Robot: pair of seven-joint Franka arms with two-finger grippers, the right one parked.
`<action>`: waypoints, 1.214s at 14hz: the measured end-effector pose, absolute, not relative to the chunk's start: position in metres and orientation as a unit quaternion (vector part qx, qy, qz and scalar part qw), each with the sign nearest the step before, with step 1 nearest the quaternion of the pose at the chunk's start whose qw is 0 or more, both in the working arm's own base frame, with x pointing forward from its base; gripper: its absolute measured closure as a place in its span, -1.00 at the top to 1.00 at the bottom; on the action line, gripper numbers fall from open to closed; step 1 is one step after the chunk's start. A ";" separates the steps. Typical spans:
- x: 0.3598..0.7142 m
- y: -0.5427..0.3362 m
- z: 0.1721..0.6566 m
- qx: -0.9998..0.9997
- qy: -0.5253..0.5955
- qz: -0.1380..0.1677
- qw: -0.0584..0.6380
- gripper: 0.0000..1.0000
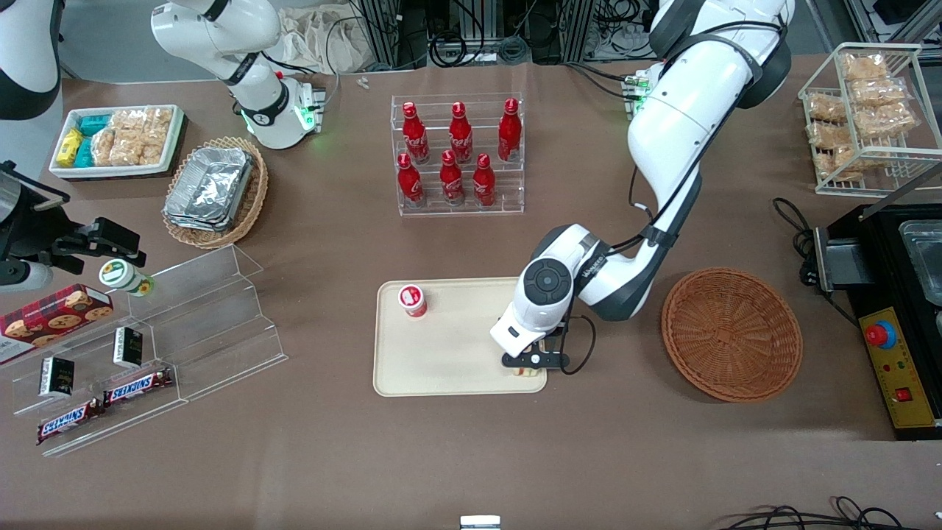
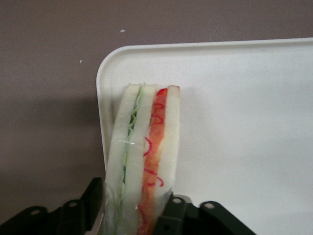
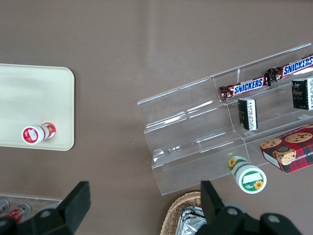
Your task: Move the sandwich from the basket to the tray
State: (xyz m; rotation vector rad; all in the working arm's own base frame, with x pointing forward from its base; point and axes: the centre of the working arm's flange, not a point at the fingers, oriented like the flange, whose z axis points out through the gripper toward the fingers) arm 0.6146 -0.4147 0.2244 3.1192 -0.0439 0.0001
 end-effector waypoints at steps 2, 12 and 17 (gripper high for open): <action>0.615 -0.415 0.225 1.000 -0.017 0.003 0.010 0.59; 0.649 -0.318 0.396 0.999 0.050 0.002 -0.020 1.00; 0.640 -0.201 0.504 0.998 0.004 -0.058 0.009 1.00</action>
